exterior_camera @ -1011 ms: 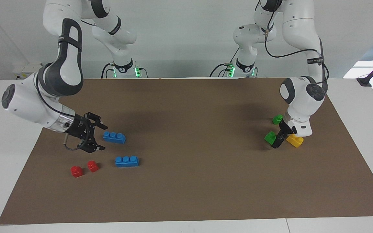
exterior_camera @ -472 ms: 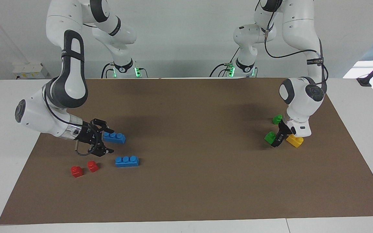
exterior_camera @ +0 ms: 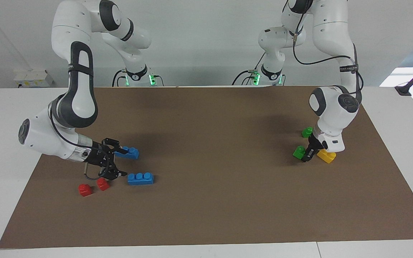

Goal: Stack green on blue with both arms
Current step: 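Grasp the green brick with the left gripper while the right gripper reaches the blue brick, then lift the green brick with the left gripper while the right gripper grasps the blue brick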

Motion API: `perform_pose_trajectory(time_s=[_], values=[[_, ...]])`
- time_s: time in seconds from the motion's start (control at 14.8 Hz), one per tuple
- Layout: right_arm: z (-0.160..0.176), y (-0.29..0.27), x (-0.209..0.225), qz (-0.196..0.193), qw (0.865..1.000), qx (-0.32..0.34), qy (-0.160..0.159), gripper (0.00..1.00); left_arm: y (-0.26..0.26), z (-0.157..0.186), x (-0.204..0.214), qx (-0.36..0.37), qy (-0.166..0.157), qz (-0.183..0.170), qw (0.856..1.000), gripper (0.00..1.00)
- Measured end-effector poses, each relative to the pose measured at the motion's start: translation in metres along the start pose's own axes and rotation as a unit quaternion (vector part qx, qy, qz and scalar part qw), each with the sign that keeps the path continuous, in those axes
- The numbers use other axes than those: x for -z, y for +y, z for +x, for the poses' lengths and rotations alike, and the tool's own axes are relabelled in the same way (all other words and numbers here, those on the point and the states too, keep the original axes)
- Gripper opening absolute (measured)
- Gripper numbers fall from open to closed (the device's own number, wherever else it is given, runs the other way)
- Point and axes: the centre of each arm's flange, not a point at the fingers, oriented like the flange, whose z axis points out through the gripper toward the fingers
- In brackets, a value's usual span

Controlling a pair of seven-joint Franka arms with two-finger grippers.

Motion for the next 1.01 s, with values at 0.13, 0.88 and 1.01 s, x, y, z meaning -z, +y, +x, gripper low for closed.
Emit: perform_pose_trajectory(time_s=[0.13, 0.88, 1.01], values=[[0.004, -0.004, -0.013, -0.006, 1.0, 0.002, -0.002, 1.0, 0.002, 0.001, 0.002, 0.0, 0.001, -0.001, 1.0, 0.34], [0.007, -0.018, -0.045, 0.01, 1.0, 0.004, 0.01, 1.0, 0.084, -0.051, 0.138, 0.055, -0.026, 0.029, 0.998, 0.34], [0.009, -0.021, -0.051, 0.014, 1.0, 0.004, 0.013, 1.0, 0.092, -0.067, 0.159, 0.089, -0.023, 0.027, 0.995, 0.34]])
